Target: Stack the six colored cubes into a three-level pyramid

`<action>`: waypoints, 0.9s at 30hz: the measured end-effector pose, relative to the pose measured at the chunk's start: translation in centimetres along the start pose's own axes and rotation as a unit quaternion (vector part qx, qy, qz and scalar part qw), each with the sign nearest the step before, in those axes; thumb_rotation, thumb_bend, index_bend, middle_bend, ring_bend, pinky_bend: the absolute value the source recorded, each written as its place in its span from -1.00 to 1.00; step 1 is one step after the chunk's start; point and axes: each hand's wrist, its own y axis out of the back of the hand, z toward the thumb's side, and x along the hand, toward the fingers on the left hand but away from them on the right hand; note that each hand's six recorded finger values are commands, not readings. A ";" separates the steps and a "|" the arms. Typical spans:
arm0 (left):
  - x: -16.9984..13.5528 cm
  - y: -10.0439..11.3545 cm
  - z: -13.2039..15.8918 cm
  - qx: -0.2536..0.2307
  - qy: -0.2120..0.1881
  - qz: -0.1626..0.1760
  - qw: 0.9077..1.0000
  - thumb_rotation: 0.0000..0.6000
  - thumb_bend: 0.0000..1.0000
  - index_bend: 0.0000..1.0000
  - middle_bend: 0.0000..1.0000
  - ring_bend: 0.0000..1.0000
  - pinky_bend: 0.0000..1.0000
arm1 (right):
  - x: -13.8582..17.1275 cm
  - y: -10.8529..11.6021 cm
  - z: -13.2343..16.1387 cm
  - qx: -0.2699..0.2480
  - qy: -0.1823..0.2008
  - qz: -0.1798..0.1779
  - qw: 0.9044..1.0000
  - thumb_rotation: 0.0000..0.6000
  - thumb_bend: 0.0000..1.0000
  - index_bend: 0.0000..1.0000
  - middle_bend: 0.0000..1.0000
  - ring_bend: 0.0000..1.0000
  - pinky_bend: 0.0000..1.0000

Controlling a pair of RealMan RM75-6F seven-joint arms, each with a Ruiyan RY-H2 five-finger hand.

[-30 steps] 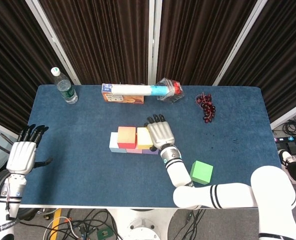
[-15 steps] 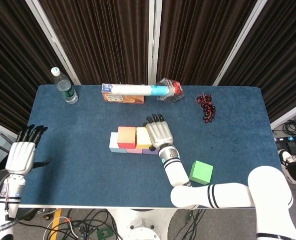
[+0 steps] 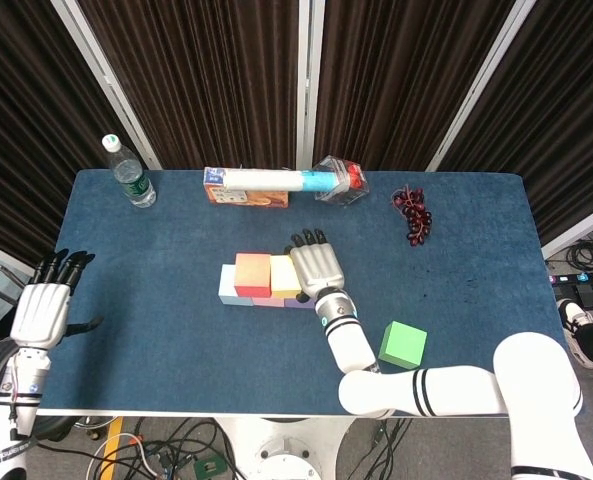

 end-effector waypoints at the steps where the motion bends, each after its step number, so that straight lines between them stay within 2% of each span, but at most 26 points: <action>1: 0.0 0.0 0.0 0.000 0.000 0.000 1.000 1.00 -1.00 -0.71 -0.77 -0.91 -0.87 | 0.0 0.0 0.0 0.000 0.000 0.000 1.000 1.00 -0.80 -0.19 -0.77 -1.00 -1.00; 8: 0.0 0.0 -0.1 -0.001 0.001 0.001 1.000 1.00 -1.00 -0.71 -0.77 -0.91 -0.87 | -0.1 0.0 0.0 -0.001 -0.003 0.000 1.000 1.00 -0.80 -0.26 -0.78 -1.00 -1.00; 18: -0.1 0.1 -0.2 -0.002 0.001 0.002 1.000 1.00 -1.00 -0.71 -0.77 -0.91 -0.87 | 0.0 -0.1 0.1 -0.001 -0.003 0.005 1.000 1.00 -0.80 -0.70 -0.82 -1.00 -1.00; 27: -0.2 0.1 -0.1 -0.001 0.000 0.002 1.000 1.00 -1.00 -0.71 -0.77 -0.91 -0.87 | 0.2 -0.2 0.1 -0.001 0.001 0.008 1.000 1.00 -0.80 -0.74 -0.82 -1.00 -1.00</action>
